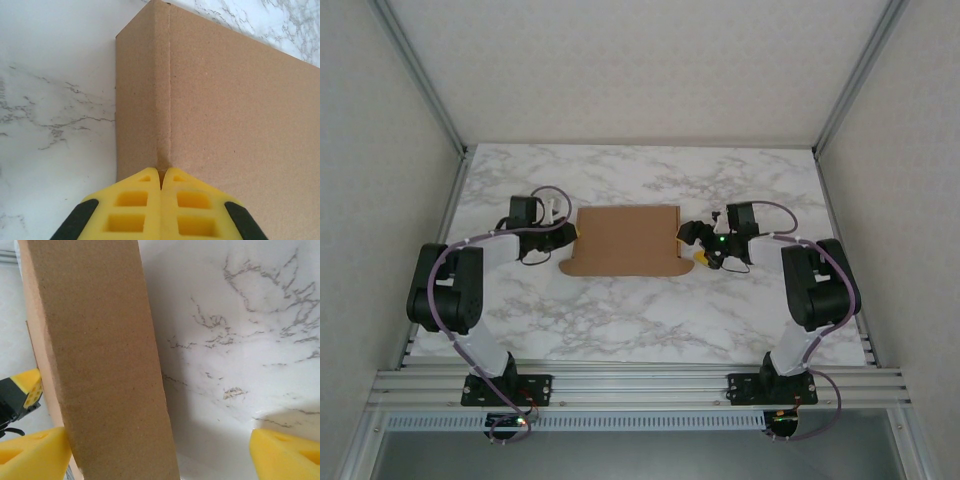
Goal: Fold the paper box
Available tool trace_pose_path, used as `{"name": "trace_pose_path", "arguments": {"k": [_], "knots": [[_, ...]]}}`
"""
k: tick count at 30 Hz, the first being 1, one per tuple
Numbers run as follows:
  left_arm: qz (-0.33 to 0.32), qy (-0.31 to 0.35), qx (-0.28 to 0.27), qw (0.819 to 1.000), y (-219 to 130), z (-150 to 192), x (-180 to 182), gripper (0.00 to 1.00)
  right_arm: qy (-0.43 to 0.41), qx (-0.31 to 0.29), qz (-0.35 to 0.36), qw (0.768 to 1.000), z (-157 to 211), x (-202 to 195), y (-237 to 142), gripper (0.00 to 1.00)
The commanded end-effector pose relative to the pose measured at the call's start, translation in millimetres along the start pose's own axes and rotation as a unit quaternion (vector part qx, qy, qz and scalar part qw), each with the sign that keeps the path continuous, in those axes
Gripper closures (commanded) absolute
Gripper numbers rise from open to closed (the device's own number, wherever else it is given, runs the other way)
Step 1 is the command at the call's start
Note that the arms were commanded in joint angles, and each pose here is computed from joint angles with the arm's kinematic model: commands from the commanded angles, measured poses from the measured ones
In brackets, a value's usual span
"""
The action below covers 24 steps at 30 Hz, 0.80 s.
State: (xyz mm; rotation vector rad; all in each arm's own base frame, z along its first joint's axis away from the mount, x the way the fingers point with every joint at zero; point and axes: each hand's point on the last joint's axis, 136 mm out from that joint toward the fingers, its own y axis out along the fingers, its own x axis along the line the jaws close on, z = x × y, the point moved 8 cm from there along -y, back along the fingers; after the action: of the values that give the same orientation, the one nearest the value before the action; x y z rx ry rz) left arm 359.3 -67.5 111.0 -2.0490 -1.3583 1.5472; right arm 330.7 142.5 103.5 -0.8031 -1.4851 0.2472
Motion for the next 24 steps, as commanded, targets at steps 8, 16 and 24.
{"name": "trace_pose_path", "arguments": {"k": [8, 16, 24], "knots": [[-0.132, -0.050, 0.065, 0.988, 7.0, 37.0, 52.3, 1.00, -0.055, 0.094, -0.148, 0.983, -0.8, 44.9, 35.0, 0.13], [-0.122, -0.048, 0.053, 0.990, 4.0, 31.7, 46.0, 1.00, -0.068, 0.083, -0.135, 0.985, 3.7, 60.7, 33.5, 0.30], [-0.106, -0.041, 0.023, 0.993, -5.6, 18.5, 29.0, 0.87, -0.030, 0.055, -0.108, 0.992, 2.5, 54.5, 22.2, 0.59]]}}
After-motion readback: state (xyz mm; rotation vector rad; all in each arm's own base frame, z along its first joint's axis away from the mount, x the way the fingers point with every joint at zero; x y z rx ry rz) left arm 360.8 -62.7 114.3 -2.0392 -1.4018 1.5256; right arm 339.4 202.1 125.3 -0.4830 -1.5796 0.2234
